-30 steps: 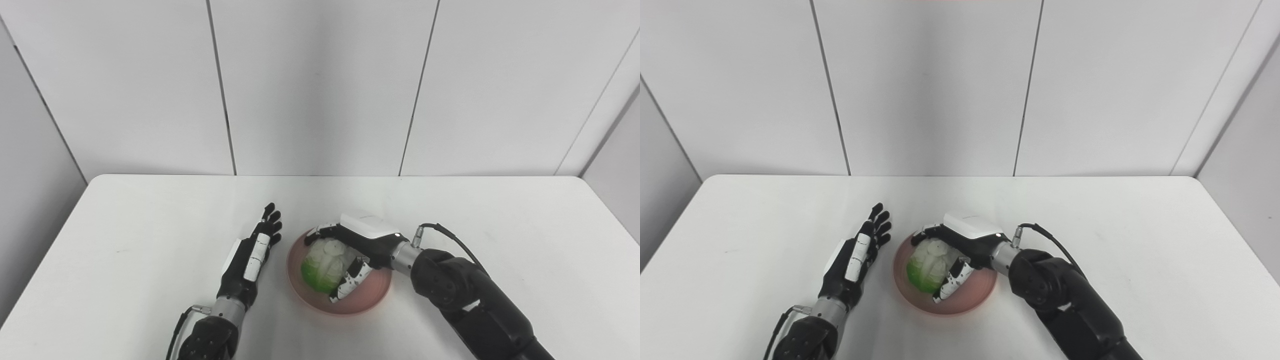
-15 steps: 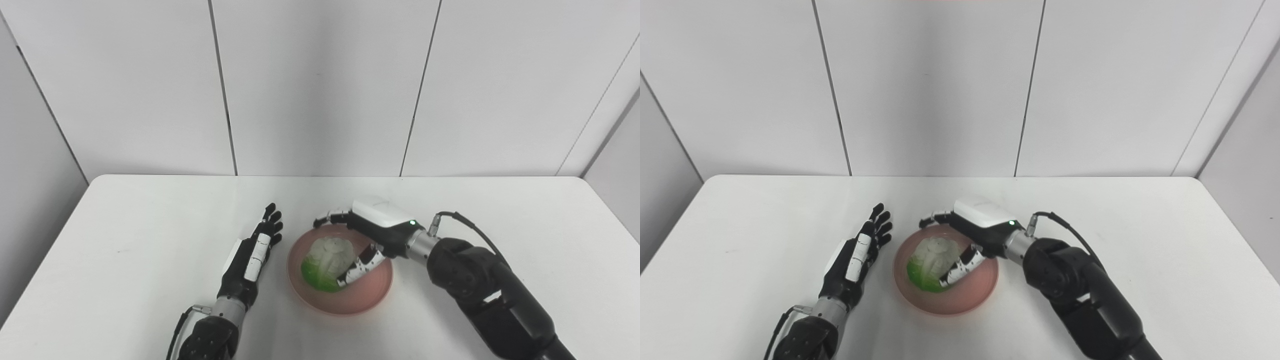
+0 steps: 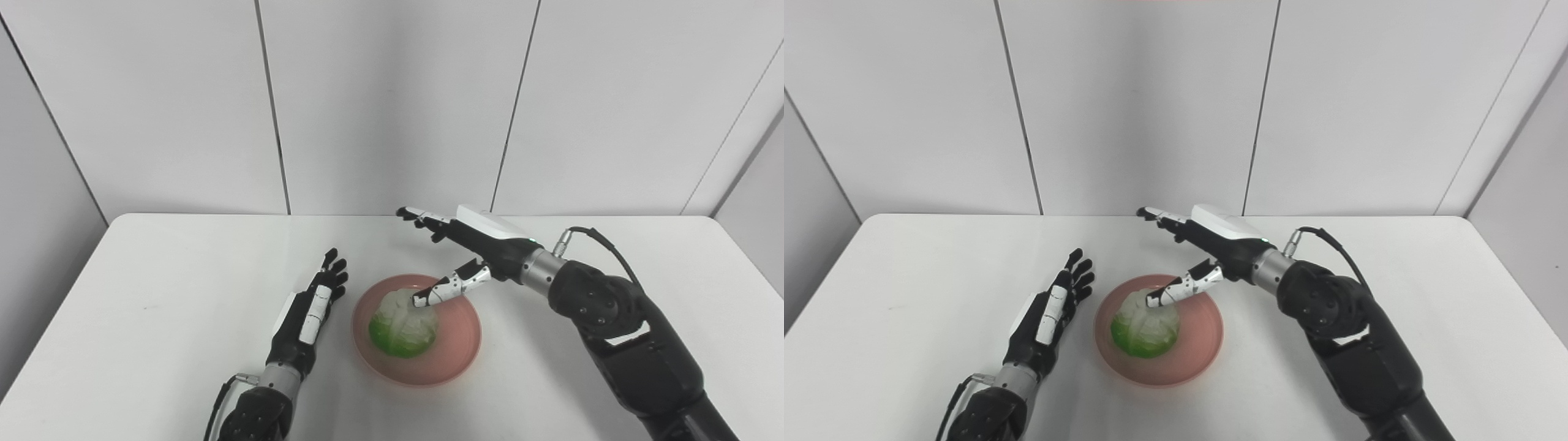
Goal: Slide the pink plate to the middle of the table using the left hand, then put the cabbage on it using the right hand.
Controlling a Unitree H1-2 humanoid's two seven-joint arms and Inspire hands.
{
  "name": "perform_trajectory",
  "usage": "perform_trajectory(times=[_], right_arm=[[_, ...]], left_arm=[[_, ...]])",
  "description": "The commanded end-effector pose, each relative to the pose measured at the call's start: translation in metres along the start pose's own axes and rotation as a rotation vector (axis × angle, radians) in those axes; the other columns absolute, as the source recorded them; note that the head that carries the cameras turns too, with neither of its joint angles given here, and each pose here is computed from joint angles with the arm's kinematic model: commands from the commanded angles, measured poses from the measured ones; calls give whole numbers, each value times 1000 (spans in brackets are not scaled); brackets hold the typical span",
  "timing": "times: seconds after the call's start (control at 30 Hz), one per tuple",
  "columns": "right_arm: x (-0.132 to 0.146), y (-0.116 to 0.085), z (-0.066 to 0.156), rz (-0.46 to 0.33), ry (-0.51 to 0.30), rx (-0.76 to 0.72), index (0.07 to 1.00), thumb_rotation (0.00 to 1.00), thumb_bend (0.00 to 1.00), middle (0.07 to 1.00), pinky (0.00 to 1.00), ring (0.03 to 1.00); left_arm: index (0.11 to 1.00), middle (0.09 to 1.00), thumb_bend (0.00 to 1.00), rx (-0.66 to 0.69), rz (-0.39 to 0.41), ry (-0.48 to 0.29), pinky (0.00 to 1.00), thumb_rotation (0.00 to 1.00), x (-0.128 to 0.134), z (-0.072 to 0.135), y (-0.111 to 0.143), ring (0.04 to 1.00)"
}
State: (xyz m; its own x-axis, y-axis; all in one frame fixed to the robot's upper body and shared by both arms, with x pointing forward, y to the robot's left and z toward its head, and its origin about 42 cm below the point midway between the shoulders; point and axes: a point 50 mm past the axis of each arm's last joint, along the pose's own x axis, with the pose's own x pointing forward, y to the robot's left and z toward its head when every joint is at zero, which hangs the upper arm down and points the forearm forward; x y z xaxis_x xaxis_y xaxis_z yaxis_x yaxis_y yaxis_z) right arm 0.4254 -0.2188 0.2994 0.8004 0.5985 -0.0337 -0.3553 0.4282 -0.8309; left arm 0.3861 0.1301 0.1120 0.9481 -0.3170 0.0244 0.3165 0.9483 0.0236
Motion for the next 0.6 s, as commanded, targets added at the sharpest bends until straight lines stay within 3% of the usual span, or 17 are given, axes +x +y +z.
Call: perform_trajectory(times=[0.0,0.1,0.2,0.27,0.4,0.57], right_arm=[[-7,-24,9,-87,-37,33,998,650,1000,994,864,972],[-14,-20,-3,-143,-33,160,1000,717,1000,1000,921,996],[-27,-6,-17,-231,10,234,1000,913,978,1000,946,1000],[-36,6,-27,-298,8,334,1000,978,928,1000,942,1000],[-48,29,-42,-455,21,438,1000,1000,892,1000,964,1000],[-54,57,-56,-594,32,622,1000,1000,847,1000,999,1000]], left_arm=[[971,965,804,-6,-40,98,924,1000,-5,-18,-10,945],[966,960,785,-3,-34,96,915,1000,-8,-18,-9,937],[965,960,796,13,-37,99,924,1000,-12,-18,-5,940],[966,962,820,4,-37,97,928,1000,-15,-18,-3,947],[982,978,894,7,-20,95,956,1000,-18,-18,1,969],[963,964,921,29,33,68,947,1000,-22,-19,5,951]])
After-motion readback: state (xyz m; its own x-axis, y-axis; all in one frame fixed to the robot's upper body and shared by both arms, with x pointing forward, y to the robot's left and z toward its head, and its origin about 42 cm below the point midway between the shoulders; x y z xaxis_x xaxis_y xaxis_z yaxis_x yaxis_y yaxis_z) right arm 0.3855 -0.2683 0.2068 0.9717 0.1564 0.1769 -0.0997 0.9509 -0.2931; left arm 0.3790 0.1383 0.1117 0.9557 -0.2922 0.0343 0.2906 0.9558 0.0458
